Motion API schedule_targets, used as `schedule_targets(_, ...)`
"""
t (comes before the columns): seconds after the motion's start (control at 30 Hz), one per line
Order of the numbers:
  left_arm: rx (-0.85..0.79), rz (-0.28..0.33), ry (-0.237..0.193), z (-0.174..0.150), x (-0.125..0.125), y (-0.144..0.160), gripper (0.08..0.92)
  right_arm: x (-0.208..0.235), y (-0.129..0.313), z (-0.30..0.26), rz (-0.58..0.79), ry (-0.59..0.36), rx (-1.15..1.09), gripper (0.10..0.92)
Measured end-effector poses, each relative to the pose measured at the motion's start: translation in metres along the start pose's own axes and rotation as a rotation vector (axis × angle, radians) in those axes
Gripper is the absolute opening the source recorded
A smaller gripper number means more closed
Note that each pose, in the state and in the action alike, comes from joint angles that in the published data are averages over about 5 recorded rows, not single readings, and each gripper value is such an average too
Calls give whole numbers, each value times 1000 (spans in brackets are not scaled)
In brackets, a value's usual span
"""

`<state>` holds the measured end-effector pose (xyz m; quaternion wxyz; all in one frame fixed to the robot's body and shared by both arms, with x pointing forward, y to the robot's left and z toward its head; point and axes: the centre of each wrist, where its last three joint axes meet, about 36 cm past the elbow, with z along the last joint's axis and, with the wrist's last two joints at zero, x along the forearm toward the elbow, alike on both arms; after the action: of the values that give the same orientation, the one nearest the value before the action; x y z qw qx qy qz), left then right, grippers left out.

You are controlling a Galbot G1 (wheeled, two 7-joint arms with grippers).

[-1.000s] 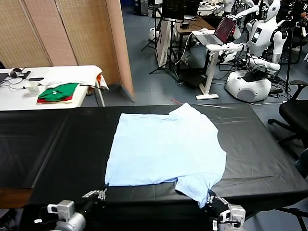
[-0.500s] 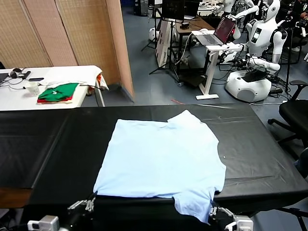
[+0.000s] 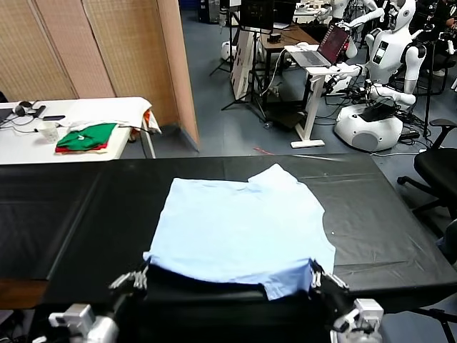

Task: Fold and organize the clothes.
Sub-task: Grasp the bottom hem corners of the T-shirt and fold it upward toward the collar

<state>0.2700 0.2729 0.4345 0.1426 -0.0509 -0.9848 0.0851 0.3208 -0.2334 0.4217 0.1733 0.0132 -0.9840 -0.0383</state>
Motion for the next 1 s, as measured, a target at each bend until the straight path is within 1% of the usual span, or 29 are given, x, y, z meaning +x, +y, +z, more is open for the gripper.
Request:
schedule_targets(0.1, -15, -1, -22, 1, -13, 3, 154, -17, -1, -1, -3, -6, 13, 141)
schedule_targets(0.23, -45, -1, -28, 4, -30, 8, 154, -36, -3, -4, -3, -13, 33, 141)
schedule_targets(0.43, -86, -1, -9, 11, -52, 14, 154, -53, -6, -7, 2, -15, 54, 141)
schedule_targets(0.57, -105, 0, 12, 17, -65, 16, 154, -58, -6, -7, -9, 7, 52, 149)
schedule_targets(0.63, -109, 0, 22, 20, -71, 17, 154, -57, -7, -7, -20, 25, 48, 201)
schedule_targets(0.67, -110, 0, 26, 21, -74, 17, 154, -55, -7, -7, -26, 33, 47, 246)
schedule_targets(0.77, -111, 2, 34, 21, -79, 17, 154, -48, -8, -9, -37, 54, 47, 423)
schedule_targets(0.8, -110, 3, 37, 21, -80, 16, 155, -45, -8, -10, -40, 60, 48, 499)
schedule_targets(0.83, -109, 4, 40, 21, -80, 16, 167, -41, -8, -10, -41, 65, 49, 556)
schedule_targets(0.9, -104, 7, 45, 21, -80, 14, 229, -32, -10, -11, -43, 71, 51, 669)
schedule_targets(0.93, -101, 8, 48, 20, -79, 14, 278, -27, -11, -11, -43, 73, 52, 725)
schedule_targets(1.0, -95, 12, 50, 20, -75, 11, 404, -16, -13, -11, -43, 75, 54, 818)
